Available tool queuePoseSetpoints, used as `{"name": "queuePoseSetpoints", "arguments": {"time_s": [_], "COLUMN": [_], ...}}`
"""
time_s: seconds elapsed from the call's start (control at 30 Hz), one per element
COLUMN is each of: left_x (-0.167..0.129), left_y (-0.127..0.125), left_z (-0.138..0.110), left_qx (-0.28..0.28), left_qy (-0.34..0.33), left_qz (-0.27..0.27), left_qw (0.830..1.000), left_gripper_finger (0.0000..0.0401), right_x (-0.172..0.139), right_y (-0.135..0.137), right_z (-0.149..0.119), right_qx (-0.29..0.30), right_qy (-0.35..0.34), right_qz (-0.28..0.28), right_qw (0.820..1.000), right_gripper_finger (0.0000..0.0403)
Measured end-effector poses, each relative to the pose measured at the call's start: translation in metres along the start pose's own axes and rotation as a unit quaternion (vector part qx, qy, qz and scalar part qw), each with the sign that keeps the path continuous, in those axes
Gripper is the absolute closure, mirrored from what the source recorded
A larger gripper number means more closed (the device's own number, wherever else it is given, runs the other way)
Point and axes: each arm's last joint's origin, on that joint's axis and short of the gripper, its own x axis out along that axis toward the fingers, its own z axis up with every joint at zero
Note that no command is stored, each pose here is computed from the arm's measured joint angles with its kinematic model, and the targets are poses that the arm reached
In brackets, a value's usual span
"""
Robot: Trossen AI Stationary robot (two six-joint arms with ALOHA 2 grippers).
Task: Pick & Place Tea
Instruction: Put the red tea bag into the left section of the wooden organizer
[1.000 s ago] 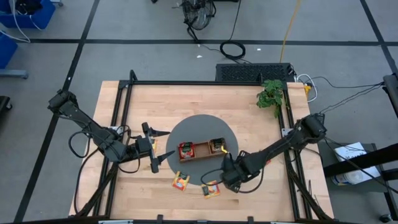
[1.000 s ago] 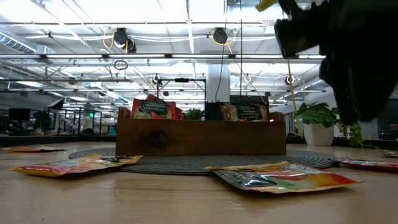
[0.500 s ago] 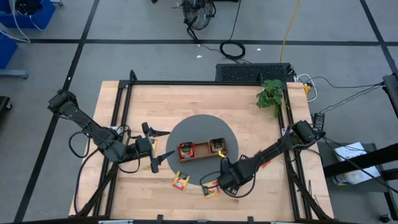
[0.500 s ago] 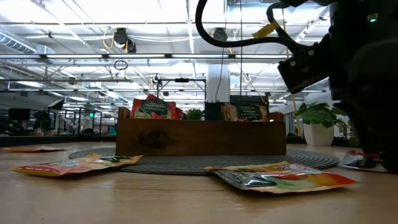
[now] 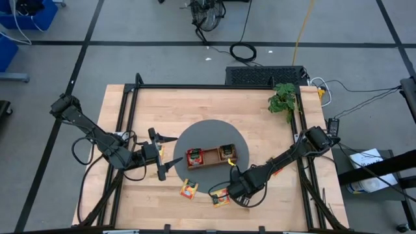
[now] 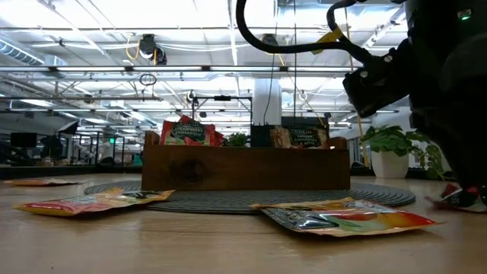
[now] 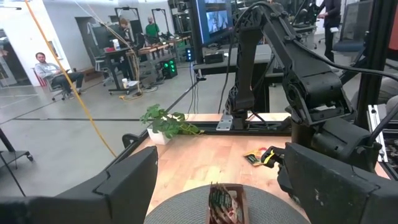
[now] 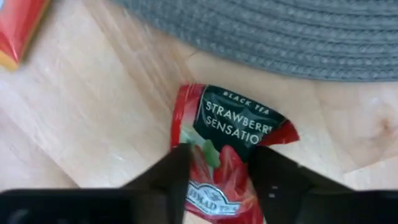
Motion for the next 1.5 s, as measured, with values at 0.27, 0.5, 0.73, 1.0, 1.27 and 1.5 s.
{"name": "queuePoseSetpoints", "arguments": {"time_s": [0.27, 0.5, 0.73, 1.0, 1.27, 1.5], "left_x": [0.000, 0.000, 0.000, 0.000, 0.001, 0.003], "left_y": [0.000, 0.000, 0.000, 0.000, 0.001, 0.005], "left_z": [0.000, 0.000, 0.000, 0.000, 0.003, 0.008], "left_qx": [0.000, 0.000, 0.000, 0.000, -0.015, -0.018], "left_qy": [0.000, 0.000, 0.000, 0.000, -0.011, -0.027], "left_qz": [0.000, 0.000, 0.000, 0.000, 0.003, 0.017], "left_qw": [1.000, 1.000, 1.000, 1.000, 1.000, 0.999], "left_gripper_finger": [0.0061, 0.0061, 0.0061, 0.0061, 0.0061, 0.0061], "right_x": [0.000, -0.017, -0.079, -0.103, -0.074, -0.072], "right_y": [0.001, 0.000, -0.007, -0.012, -0.030, -0.056], "right_z": [0.000, -0.009, -0.035, -0.022, 0.025, 0.042], "right_qx": [-0.051, -0.060, -0.075, -0.178, -0.227, -0.218], "right_qy": [0.007, -0.038, -0.233, -0.464, -0.575, -0.675], "right_qz": [0.010, 0.004, -0.017, -0.163, -0.216, -0.199], "right_qw": [0.999, 0.997, 0.969, 0.852, 0.755, 0.676], "right_gripper_finger": [0.0392, 0.0399, 0.0401, 0.0402, 0.0402, 0.0402]}}
